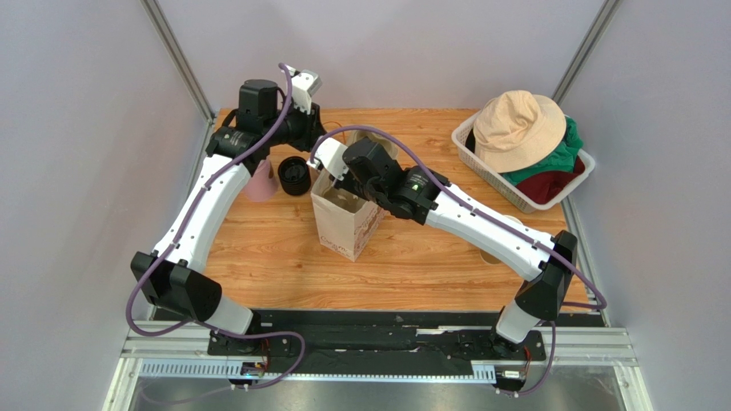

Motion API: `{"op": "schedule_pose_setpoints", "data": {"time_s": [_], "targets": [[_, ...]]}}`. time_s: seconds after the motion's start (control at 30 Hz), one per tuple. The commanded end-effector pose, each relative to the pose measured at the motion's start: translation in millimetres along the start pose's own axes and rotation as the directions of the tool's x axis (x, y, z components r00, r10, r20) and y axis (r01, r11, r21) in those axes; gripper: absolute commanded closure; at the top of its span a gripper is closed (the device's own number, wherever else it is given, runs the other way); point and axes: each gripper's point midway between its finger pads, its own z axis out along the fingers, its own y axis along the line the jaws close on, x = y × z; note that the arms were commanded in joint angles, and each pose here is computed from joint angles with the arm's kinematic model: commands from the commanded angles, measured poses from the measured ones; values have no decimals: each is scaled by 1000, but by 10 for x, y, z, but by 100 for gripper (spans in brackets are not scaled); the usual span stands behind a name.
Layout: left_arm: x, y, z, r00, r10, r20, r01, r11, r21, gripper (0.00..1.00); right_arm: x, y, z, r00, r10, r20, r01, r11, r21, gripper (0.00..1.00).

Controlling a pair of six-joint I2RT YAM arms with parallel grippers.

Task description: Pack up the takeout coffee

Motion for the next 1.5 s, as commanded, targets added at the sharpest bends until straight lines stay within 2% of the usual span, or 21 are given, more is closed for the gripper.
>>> {"op": "schedule_pose_setpoints", "data": {"time_s": [0.0, 0.23, 0.5, 0.67, 0.9, 1.1, 1.47], "targets": [[-156, -43, -134, 998, 9, 66, -9, 1000, -11, 69, -28, 115, 23, 998, 59, 6, -58, 998, -38, 83], [-139, -69, -161, 998, 9, 69, -9, 1000, -4, 73, 0, 280, 131, 997, 75, -9, -75, 992, -100, 83], [-131, -111, -203, 997, 8, 77, -9, 1000, 7, 79, 59, 270, 227, 993, 116, -30, -118, 987, -111, 83], [-147, -111, -234, 996, 7, 90, -7, 1000, 1, 85, 119, 372, 223, 988, 152, -33, -155, 970, -189, 83], [-110, -16, -239, 996, 1, 85, 4, 998, -55, 91, 226, 584, 259, 983, 176, -56, -185, 935, -302, 83], [-84, 108, -243, 997, -4, 80, 14, 992, -125, 99, 284, 582, 330, 976, 205, -72, -218, 914, -341, 83], [-57, 146, -243, 996, -17, 84, 30, 989, -148, 100, 439, 642, 453, 967, 217, -131, -250, 903, -350, 83]]}}
